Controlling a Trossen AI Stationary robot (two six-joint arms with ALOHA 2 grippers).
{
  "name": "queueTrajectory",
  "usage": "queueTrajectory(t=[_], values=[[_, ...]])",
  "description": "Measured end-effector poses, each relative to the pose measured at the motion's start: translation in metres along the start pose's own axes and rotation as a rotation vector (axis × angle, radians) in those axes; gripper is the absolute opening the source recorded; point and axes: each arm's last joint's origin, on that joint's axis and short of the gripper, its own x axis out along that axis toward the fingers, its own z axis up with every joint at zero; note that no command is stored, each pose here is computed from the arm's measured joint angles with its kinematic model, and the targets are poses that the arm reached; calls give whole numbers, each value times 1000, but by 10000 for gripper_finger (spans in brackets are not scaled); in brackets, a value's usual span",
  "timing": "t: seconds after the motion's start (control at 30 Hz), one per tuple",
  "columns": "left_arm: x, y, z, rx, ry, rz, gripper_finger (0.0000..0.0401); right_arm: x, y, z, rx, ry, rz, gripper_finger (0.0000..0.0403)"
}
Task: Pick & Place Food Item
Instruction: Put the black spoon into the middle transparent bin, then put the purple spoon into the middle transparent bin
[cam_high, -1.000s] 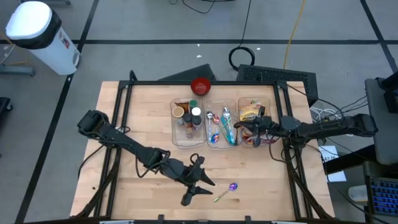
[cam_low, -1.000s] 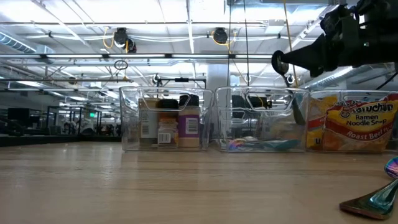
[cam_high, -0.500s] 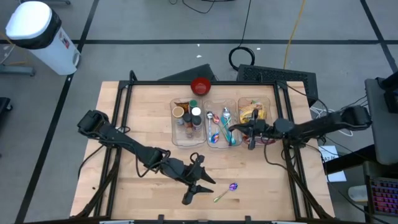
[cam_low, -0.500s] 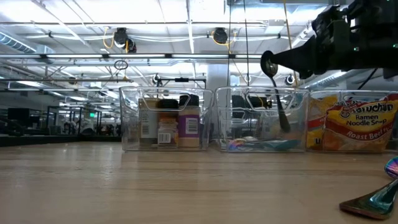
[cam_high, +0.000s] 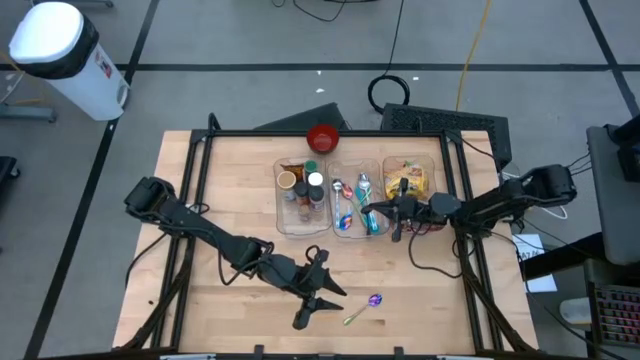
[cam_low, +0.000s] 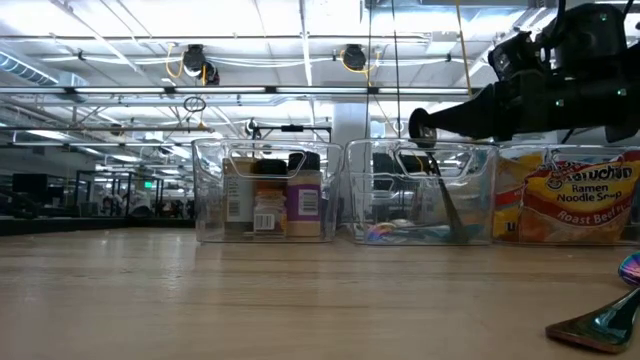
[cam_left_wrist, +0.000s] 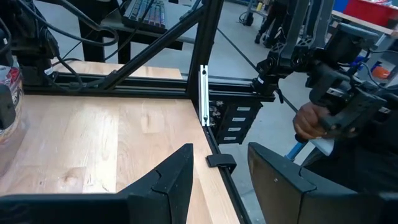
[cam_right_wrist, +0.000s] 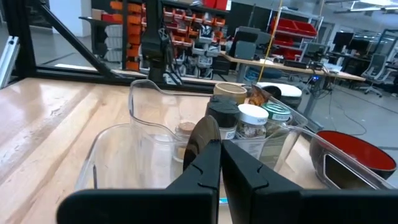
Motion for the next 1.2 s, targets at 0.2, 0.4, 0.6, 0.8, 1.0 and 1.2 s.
queueTrajectory(t=[0.2,0.4,0.6,0.8,1.0,1.2], values=[[0,0,0,0,1,1,159,0,-1,1,-3,-6,-30,15],[0,0,0,0,1,1,159,0,-2,1,-37,-2,-52,92],[0,0,0,1,2,1,159,-1,-2,3,-40,-19,-101,193],[0,0,0,1,3,1,159,-6,7,15,-19,-98,-56,248],[0,0,-1,1,7,3,159,-4,32,40,40,-107,93,250],[0,0,-1,1,8,3,159,7,88,82,7,292,356,248]])
